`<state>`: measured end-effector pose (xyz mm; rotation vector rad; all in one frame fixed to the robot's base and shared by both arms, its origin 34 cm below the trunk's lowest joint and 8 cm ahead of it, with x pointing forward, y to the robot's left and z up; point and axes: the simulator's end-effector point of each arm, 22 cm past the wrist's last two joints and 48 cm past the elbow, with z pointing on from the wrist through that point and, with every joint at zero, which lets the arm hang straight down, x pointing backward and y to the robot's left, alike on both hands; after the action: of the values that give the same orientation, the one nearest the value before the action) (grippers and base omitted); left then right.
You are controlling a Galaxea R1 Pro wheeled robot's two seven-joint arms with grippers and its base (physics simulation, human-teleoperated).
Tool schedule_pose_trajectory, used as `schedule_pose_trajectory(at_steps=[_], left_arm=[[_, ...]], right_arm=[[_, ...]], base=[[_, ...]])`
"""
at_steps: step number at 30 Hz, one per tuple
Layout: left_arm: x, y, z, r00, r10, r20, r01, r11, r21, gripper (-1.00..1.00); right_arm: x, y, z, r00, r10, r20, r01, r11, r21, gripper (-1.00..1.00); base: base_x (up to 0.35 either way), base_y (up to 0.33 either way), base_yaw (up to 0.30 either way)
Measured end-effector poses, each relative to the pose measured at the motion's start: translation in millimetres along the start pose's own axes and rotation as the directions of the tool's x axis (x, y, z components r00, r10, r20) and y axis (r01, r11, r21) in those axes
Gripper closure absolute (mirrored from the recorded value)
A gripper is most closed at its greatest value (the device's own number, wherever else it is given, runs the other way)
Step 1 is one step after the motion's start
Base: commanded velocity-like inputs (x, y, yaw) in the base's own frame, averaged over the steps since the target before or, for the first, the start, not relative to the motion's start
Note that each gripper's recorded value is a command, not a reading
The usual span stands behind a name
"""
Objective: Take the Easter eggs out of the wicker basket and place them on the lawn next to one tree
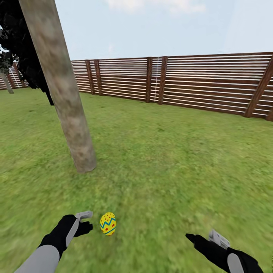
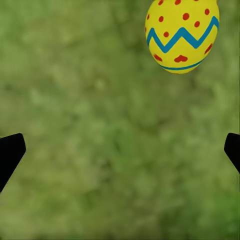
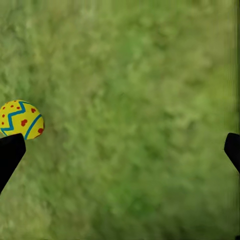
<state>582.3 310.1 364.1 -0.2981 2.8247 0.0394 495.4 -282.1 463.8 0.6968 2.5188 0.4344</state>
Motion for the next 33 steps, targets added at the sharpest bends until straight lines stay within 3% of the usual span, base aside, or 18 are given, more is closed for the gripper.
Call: schedule_pose_trajectory(at_steps=[12, 21, 24, 28, 33], left_arm=[[-3.2, -3.2, -14.9, 1.000, 0.009, -0.023, -0.009, 1.000, -0.003, -1.00], [-9.7, -3.0, -29.7, 0.999, 0.009, -0.031, -0.009, 1.000, -0.005, -1.00], [-13.1, -0.9, -35.4, 1.000, 0.004, -0.030, -0.004, 1.000, -0.006, -1.00], [-17.5, 1.5, -42.9, 1.000, 0.003, -0.029, -0.004, 1.000, -0.011, -1.00], [-22.1, 2.7, -52.1, 1.000, 0.007, -0.030, -0.007, 1.000, -0.017, -1.00]], right_arm=[[7.3, -24.5, -4.8, 1.000, -0.001, 0.024, -0.001, 0.996, 0.086, -1.00], [-5.0, -14.7, -17.4, 0.999, -0.006, 0.040, 0.002, 0.996, 0.090, -1.00], [-54.2, 30.5, -18.7, 0.994, -0.025, 0.110, 0.022, 0.999, 0.027, -1.00], [-107.1, 102.5, -17.7, 0.980, -0.097, 0.176, 0.104, 0.994, -0.033, -1.00], [-128.0, 140.7, -22.9, 0.967, -0.152, 0.203, 0.158, 0.987, -0.016, -1.00]], base=[[0.000, 0.000, 0.000], [0.000, 0.000, 0.000], [0.000, 0.000, 0.000], [0.000, 0.000, 0.000], [0.000, 0.000, 0.000]])
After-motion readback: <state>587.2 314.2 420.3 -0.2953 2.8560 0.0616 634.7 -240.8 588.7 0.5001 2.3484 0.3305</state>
